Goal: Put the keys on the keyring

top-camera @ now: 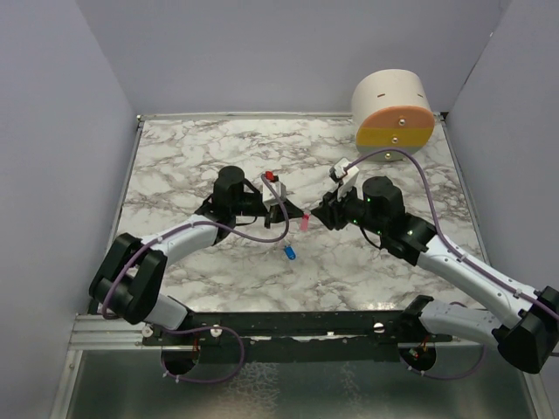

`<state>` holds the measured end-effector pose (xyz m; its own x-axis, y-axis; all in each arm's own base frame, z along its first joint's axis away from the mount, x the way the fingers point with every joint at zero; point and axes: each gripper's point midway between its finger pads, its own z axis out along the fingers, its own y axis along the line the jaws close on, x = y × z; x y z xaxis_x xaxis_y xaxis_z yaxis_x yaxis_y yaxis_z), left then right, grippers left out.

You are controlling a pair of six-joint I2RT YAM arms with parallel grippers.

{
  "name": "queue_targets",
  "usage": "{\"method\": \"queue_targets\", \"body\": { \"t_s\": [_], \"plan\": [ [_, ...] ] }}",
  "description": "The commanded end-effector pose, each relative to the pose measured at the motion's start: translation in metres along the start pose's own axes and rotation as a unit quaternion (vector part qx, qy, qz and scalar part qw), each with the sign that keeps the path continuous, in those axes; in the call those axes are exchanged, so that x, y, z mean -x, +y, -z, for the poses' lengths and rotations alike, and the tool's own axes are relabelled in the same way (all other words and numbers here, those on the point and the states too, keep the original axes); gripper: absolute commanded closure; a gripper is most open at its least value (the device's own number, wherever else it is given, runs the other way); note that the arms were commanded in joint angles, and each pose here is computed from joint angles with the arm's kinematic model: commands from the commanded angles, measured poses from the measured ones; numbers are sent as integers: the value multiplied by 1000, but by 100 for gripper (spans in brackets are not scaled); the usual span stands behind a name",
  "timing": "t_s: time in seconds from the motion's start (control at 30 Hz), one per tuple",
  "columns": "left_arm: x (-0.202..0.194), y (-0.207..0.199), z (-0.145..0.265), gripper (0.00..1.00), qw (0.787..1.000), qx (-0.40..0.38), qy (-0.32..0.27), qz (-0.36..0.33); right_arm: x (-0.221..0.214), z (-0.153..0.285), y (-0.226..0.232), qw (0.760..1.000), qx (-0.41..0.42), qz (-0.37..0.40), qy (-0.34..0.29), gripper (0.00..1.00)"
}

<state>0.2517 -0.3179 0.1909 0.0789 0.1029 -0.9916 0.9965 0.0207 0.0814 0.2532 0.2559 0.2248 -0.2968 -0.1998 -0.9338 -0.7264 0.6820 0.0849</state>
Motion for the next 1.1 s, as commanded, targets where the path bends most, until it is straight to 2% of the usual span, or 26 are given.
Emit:
{"method": "queue_targets", "body": {
  "t_s": [0.0, 0.53, 1.07],
  "plan": [
    [4, -9, 1, 100, 998, -58, -7, 18, -5, 2, 8, 1000, 26, 14, 6, 67],
    [14, -17, -1, 100, 992, -119, -18, 31, -17, -11, 14, 998, 46, 23, 28, 68],
    [10, -12, -5, 100, 990, -131, -12, 55, -18, -12, 19, 998, 56, 27, 32, 87]
  ]
}}
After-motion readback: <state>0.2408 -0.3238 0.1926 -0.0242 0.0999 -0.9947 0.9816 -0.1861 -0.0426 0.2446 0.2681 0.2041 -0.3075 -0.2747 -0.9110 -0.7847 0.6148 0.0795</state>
